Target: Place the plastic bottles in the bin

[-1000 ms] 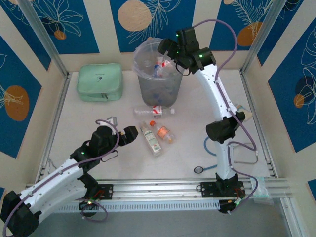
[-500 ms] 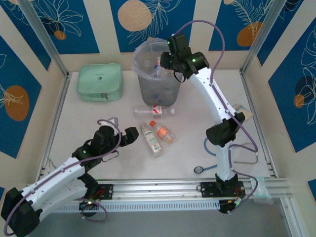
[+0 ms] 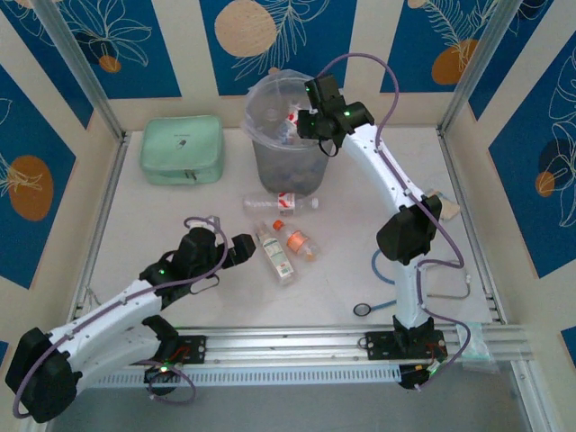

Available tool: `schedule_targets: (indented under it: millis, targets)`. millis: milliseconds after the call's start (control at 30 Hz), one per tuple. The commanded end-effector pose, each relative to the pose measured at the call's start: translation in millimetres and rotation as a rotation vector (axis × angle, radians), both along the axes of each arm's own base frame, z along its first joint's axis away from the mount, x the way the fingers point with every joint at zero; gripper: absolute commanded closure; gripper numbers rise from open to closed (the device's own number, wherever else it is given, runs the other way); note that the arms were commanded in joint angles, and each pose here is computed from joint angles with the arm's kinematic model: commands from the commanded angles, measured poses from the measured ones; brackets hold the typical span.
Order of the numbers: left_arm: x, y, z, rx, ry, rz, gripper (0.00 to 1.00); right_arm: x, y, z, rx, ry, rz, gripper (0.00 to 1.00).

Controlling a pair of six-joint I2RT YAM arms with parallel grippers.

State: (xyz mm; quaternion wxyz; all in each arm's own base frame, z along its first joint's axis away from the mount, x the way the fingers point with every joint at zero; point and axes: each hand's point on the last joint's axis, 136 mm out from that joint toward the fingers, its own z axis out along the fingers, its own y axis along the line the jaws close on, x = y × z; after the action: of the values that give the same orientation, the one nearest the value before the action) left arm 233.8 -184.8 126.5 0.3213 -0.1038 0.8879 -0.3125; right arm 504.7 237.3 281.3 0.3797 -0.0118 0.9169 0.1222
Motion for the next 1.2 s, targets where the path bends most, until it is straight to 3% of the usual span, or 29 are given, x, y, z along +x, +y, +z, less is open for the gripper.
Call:
schedule_targets:
  millis: [0, 367, 433, 533, 667, 833, 1167]
  targets:
    - [2.9, -14.7, 16.5, -0.056, -0.018, -0.021, 0.01, -7.8, 2.1, 44.1, 0.106, -0.071, 0.029, 0.72]
    - [1.9, -42.2, 19.1, 0.015, -0.010, -0.071, 0.01, -43.2, -35.3, 121.3, 0.173, -0.210, 0.046, 0.49]
    - [1.2, -48.3, 17.0, 0.034, 0.006, -0.074, 0.01, -52.9, -45.3, 121.6, 0.176, -0.220, 0.078, 0.34]
    - [-0.9, -57.3, 12.7, 0.067, 0.038, -0.063, 0.01, -69.1, -65.6, 113.7, 0.214, -0.232, 0.092, 0.01]
    - [-5.1, -63.8, 2.6, 0.095, 0.050, 0.068, 0.01, -92.7, -99.5, 88.4, 0.322, -0.213, 0.065, 0.01]
    - [-20.0, -92.1, -21.6, 0.104, 0.148, 0.075, 0.01, -111.8, -146.4, 46.4, 0.395, -0.138, -0.043, 0.01]
    - [-22.1, -117.0, -61.2, 0.171, 0.239, 0.075, 0.01, -137.4, -151.8, -5.9, 0.448, -0.008, -0.038, 0.01]
